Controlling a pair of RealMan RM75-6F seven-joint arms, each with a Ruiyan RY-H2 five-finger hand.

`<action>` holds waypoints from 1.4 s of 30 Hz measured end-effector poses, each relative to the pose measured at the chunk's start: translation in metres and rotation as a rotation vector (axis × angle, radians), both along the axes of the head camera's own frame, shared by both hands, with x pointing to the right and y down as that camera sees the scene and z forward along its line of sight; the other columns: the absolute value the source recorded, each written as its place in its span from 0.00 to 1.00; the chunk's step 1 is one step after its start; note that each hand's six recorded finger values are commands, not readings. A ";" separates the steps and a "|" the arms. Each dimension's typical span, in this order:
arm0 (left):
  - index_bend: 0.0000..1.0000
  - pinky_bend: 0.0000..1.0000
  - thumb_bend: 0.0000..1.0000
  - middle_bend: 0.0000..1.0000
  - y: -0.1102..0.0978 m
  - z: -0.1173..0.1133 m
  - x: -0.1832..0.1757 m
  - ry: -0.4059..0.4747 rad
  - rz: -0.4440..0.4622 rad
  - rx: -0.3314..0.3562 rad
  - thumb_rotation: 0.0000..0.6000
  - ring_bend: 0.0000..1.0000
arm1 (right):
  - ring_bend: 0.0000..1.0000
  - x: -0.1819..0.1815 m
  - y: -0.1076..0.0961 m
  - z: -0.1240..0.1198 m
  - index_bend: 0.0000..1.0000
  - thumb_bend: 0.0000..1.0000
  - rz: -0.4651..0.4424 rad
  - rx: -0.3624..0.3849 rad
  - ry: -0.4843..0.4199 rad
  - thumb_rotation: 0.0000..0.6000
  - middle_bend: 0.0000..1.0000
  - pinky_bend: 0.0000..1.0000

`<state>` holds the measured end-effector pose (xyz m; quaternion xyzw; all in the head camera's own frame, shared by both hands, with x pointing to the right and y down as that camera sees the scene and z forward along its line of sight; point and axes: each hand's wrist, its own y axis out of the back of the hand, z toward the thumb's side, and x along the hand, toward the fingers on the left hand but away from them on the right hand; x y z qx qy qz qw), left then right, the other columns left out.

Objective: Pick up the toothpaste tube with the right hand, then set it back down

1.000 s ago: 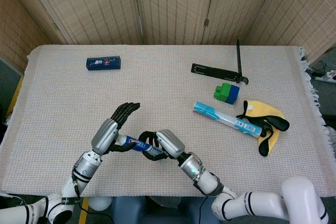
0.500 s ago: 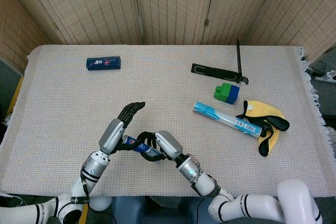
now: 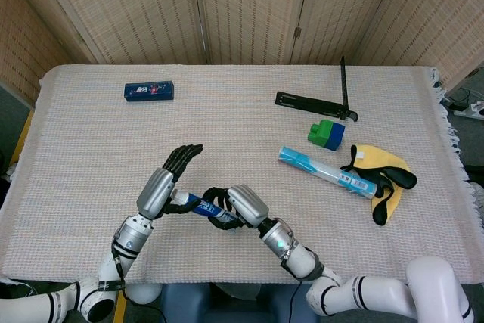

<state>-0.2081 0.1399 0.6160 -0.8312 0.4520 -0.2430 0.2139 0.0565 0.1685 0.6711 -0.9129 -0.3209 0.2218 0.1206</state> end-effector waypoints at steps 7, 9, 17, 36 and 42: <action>0.04 0.00 0.18 0.09 -0.010 0.008 -0.043 -0.180 -0.012 0.036 0.14 0.02 | 0.69 0.027 -0.014 0.015 0.68 0.61 -0.116 0.109 0.261 1.00 0.59 0.57; 0.04 0.00 0.18 0.09 -0.009 0.009 -0.050 -0.217 -0.012 0.039 0.14 0.03 | 0.66 0.033 -0.016 0.021 0.62 0.61 -0.157 0.145 0.345 1.00 0.55 0.54; 0.05 0.00 0.18 0.09 -0.004 0.009 -0.082 -0.361 -0.018 0.046 0.15 0.04 | 0.33 0.050 -0.015 0.042 0.07 0.61 -0.263 0.152 0.543 1.00 0.19 0.27; 0.14 0.03 0.23 0.12 -0.003 -0.018 -0.187 -0.664 -0.147 0.101 1.00 0.11 | 0.35 0.204 -0.048 -0.071 0.32 0.61 0.094 0.414 0.716 1.00 0.31 0.24; 0.16 0.04 0.23 0.14 0.011 -0.027 -0.220 -0.773 -0.178 0.110 1.00 0.12 | 0.33 0.294 -0.021 -0.114 0.32 0.61 0.214 0.453 0.849 1.00 0.30 0.24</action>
